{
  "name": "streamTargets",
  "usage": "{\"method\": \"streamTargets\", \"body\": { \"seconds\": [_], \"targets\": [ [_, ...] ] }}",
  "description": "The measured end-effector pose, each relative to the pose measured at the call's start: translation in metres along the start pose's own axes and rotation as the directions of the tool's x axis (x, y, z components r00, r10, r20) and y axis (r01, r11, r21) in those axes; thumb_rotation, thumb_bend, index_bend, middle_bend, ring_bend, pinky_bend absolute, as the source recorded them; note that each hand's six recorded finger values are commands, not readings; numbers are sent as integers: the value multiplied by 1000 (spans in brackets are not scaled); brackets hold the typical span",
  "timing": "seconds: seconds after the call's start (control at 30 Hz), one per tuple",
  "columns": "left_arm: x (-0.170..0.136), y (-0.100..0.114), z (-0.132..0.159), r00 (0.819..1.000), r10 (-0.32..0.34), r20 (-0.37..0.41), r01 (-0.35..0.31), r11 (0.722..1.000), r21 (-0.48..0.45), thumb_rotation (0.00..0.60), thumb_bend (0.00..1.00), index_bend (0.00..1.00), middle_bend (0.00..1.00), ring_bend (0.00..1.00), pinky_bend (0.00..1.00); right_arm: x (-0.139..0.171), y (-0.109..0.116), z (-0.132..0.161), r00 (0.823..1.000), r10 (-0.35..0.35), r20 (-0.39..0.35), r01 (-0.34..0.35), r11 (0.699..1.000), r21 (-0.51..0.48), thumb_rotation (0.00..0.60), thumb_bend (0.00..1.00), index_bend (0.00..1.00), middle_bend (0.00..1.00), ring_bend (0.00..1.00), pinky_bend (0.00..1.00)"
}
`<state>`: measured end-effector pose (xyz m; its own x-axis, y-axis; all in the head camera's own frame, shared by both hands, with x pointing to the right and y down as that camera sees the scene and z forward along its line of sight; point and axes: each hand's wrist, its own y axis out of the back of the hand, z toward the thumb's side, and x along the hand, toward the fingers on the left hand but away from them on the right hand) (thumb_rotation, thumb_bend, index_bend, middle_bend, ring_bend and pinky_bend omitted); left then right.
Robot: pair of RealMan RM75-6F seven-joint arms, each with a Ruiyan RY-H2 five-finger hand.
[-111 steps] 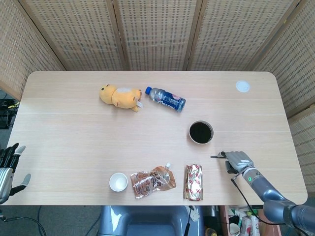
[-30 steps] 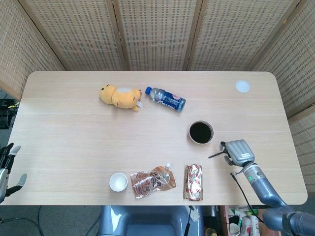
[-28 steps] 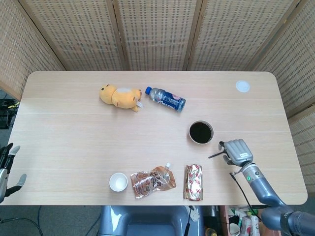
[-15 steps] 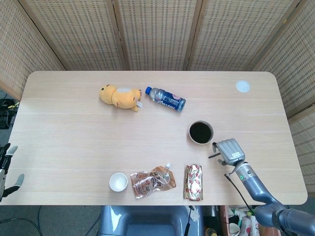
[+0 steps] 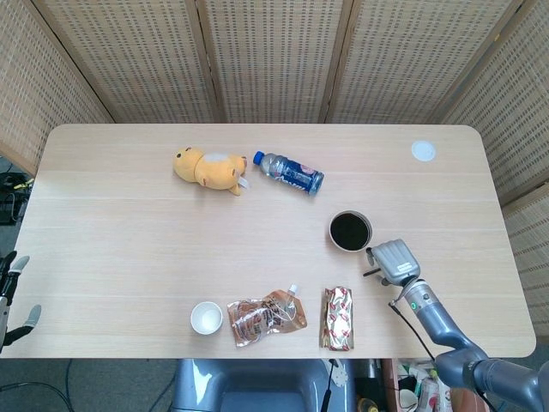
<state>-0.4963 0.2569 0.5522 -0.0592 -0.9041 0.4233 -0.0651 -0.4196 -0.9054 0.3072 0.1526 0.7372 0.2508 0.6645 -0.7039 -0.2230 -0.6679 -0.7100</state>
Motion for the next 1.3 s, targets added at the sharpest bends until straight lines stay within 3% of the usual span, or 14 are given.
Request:
{"method": "streamTargets", "body": {
  "seconds": [0.23, 1.3],
  "targets": [
    [0, 0, 0, 1000, -5, 2, 5, 1000, 2, 600, 377, 0, 0, 0, 0, -4, -4, 3, 1000, 2, -3, -2, 1000, 7, 600, 533, 553, 932, 974, 1000],
    [-2, -2, 1, 1000, -18, 5, 18, 1000, 4, 600, 377, 0, 0, 0, 0, -9, -23, 7, 1000, 0, -24, 3, 993, 114, 600, 534, 553, 933, 973, 1000]
  ]
}}
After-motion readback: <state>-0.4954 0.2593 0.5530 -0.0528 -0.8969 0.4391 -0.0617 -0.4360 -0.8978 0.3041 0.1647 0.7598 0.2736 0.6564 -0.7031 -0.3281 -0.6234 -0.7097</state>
